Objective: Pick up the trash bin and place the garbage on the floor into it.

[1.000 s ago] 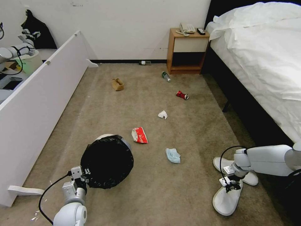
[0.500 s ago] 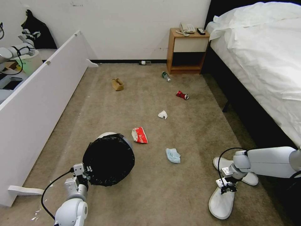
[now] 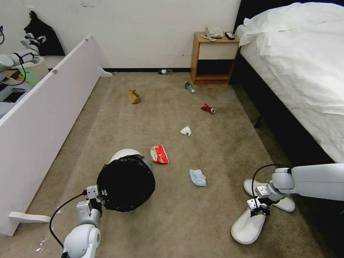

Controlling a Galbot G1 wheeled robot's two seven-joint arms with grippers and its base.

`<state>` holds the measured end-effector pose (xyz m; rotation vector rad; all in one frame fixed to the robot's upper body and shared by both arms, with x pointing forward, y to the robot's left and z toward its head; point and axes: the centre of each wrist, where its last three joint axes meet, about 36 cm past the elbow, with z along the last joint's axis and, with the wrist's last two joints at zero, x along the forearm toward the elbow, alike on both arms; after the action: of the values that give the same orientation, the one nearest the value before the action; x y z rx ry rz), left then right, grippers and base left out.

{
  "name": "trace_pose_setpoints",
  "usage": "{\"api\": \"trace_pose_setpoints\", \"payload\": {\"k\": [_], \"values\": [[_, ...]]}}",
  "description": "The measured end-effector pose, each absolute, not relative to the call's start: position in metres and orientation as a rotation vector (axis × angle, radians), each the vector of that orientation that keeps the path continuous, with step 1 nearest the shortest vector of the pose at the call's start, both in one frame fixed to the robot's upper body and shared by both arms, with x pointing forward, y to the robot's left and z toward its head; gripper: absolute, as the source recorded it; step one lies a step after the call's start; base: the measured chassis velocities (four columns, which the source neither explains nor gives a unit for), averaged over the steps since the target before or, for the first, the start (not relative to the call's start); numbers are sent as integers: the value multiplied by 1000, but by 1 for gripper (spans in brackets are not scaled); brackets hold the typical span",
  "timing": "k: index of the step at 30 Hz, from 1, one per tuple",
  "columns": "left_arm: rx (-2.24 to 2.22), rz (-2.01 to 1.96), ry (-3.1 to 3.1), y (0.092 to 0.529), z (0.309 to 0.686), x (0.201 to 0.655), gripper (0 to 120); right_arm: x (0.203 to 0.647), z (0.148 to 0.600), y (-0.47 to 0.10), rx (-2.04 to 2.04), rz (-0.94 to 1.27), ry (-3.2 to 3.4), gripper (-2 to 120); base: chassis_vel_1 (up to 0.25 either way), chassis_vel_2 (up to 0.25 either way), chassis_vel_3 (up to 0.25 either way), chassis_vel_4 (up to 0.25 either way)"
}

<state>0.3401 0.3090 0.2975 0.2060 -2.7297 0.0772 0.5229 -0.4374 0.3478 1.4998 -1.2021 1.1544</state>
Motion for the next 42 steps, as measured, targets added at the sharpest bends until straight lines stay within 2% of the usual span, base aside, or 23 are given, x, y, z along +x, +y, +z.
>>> {"api": "trace_pose_setpoints", "payload": {"k": [14,17,25,42], "values": [[167,109,-2685,312,282,342,0,506,388,-431,1538,1134,-1386,0,0,0,0,0],[147,114,-2672,307,275,347,0,494,413,-441,1521,1125,-1480,0,0,0,0,0],[108,109,-2664,300,272,351,0,480,442,-448,1512,1127,-1587,0,0,0,0,0],[16,112,-2612,302,271,355,0,455,521,-433,1550,1171,-1894,0,0,0,0,0]]}}
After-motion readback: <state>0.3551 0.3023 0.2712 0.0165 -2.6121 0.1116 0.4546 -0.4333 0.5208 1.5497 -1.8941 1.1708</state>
